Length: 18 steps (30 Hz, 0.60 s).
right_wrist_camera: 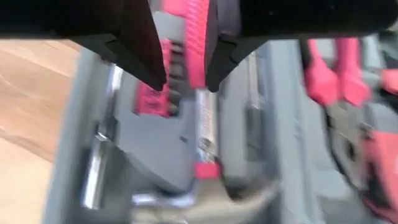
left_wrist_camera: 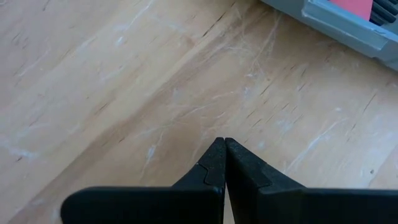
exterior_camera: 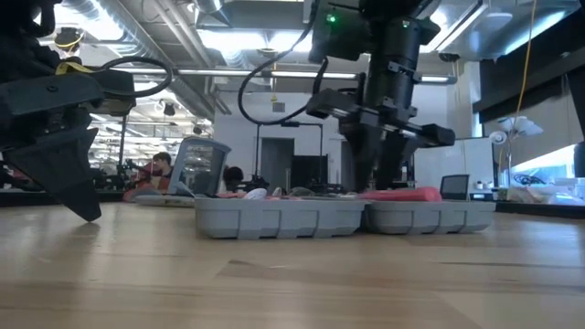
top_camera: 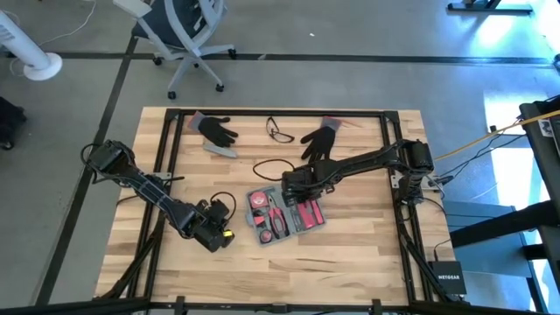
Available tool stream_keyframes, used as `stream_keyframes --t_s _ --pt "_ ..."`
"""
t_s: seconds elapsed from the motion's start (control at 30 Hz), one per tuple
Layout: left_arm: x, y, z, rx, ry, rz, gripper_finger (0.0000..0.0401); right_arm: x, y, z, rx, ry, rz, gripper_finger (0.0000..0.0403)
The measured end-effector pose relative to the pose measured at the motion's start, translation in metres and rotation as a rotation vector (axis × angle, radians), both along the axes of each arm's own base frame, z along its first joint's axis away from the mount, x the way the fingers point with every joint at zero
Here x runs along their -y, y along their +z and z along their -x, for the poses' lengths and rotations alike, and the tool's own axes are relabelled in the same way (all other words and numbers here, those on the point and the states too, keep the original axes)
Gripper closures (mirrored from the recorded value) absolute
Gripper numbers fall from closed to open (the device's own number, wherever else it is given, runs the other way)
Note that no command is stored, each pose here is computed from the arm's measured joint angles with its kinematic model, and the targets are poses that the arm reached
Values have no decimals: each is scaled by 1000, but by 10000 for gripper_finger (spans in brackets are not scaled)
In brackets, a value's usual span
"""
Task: Prefit tool cases
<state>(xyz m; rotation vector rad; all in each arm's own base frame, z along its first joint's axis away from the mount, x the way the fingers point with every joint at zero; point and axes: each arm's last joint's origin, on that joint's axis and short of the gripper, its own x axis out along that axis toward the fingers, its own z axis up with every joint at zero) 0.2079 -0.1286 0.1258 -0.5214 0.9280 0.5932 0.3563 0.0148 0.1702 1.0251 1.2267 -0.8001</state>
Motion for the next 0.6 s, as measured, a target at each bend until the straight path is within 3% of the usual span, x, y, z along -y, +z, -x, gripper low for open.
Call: stream_keyframes --t_s 0.17,0.3,0.6 --pt "0 0 0 0 -2 -1 401 0 3 1 -1 44 10 332" --pt "0 0 0 -1 -1 -1 401 1 8 0 40 120 48 391" --pt "0 0 0 1 2 2 401 -3 7 4 4 145 114 402"
